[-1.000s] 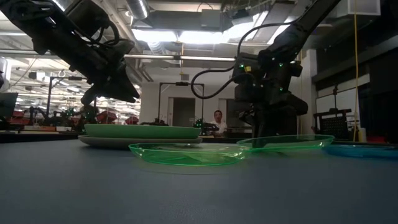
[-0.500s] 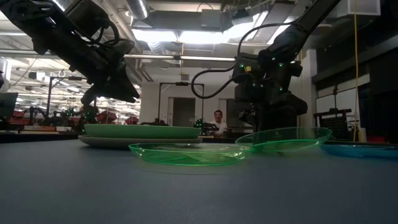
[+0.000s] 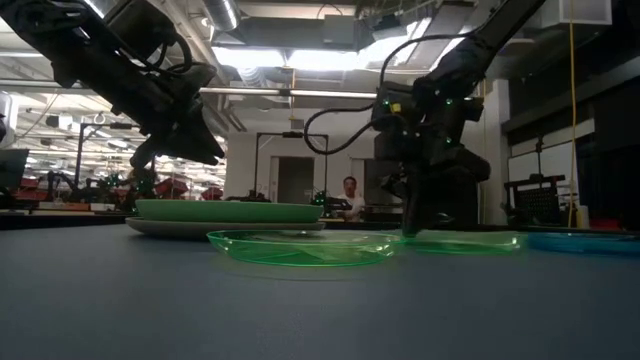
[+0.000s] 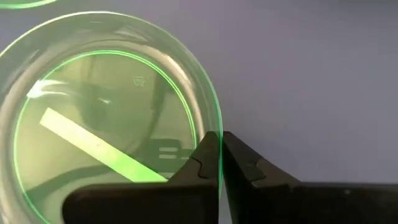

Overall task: Stack plastic plates
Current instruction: Stack the right transparent green plate on top of the blue transparent plate

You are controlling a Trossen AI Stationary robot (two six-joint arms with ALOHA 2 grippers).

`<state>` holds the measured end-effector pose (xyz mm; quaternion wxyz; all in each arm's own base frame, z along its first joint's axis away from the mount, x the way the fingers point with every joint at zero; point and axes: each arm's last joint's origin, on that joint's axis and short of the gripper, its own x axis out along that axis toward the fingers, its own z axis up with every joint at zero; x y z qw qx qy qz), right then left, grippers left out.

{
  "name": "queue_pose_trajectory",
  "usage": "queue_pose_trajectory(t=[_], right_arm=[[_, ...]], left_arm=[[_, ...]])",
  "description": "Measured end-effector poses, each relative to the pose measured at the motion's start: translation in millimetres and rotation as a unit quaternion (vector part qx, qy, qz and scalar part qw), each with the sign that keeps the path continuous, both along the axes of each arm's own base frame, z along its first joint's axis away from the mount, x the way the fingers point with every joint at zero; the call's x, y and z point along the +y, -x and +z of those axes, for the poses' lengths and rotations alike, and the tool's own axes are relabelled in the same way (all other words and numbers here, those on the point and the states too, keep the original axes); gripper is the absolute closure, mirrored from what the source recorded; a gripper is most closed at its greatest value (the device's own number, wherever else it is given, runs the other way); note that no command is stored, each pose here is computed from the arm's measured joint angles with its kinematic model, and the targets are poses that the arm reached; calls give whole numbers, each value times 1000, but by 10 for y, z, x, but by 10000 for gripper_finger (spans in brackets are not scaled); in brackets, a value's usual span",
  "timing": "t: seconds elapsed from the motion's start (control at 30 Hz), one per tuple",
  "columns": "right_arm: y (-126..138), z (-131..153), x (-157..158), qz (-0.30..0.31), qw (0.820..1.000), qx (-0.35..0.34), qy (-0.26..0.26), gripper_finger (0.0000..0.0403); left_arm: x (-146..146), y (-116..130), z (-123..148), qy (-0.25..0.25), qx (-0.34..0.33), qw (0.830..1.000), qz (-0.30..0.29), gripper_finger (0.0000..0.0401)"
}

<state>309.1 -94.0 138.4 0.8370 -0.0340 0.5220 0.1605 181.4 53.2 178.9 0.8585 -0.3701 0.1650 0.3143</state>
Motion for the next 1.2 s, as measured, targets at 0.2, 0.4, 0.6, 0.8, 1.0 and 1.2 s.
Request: queue_pose_trajectory(t=[0.2,0.4,0.6,0.8,1.0,1.2], right_arm=[[-104,129,-37,-1,1000,-21,10,402],[-206,275,-70,0,999,-45,15,403],[-296,431,-102,2,998,-64,22,403],[-393,599,-137,3,995,-93,32,403],[-480,771,-166,3,992,-121,42,403],[-540,905,-186,0,989,-143,48,403]], left_arm=[[1,0,0,0,0,1000,0,330],[1,0,1,0,0,1000,0,330],[0,0,1,0,0,1000,0,330],[-17,-6,2,-19,10,1000,-18,330],[-78,-23,3,-28,14,999,-42,330],[-169,-45,7,-40,18,996,-74,330]])
